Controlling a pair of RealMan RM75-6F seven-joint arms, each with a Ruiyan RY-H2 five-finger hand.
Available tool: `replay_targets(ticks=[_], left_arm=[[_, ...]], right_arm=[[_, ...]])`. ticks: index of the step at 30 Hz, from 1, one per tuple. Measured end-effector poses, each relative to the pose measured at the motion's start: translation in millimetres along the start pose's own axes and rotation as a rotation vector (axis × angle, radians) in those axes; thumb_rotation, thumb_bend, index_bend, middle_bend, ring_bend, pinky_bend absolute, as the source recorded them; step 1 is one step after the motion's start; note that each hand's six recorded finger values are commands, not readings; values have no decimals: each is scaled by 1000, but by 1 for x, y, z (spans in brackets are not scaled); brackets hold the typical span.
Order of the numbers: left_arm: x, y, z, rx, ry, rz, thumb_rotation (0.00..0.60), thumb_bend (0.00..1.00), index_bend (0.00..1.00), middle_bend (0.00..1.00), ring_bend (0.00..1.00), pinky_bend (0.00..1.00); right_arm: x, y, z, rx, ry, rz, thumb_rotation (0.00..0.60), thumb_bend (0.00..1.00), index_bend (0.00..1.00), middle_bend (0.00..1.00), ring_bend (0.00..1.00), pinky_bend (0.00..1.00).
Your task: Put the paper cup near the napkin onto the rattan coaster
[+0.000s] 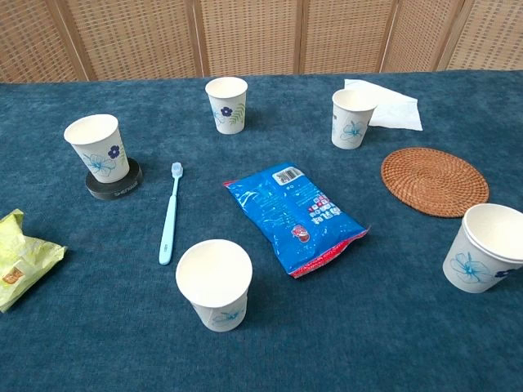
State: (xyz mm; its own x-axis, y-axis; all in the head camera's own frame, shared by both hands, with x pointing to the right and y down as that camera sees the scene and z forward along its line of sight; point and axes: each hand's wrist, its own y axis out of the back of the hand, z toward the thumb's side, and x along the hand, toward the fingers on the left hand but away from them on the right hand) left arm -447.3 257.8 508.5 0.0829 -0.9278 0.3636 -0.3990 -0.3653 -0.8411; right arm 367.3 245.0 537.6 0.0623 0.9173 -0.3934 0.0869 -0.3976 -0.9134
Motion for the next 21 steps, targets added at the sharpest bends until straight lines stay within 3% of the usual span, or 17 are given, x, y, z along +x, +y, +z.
replay_targets(ticks=[21], left_arm=[[0,1,9,-3,-29,-1,588,501,18,0,0,0]], right_arm=[[-2,3,0,-21,9,-10,600,395,0,0,0,0]])
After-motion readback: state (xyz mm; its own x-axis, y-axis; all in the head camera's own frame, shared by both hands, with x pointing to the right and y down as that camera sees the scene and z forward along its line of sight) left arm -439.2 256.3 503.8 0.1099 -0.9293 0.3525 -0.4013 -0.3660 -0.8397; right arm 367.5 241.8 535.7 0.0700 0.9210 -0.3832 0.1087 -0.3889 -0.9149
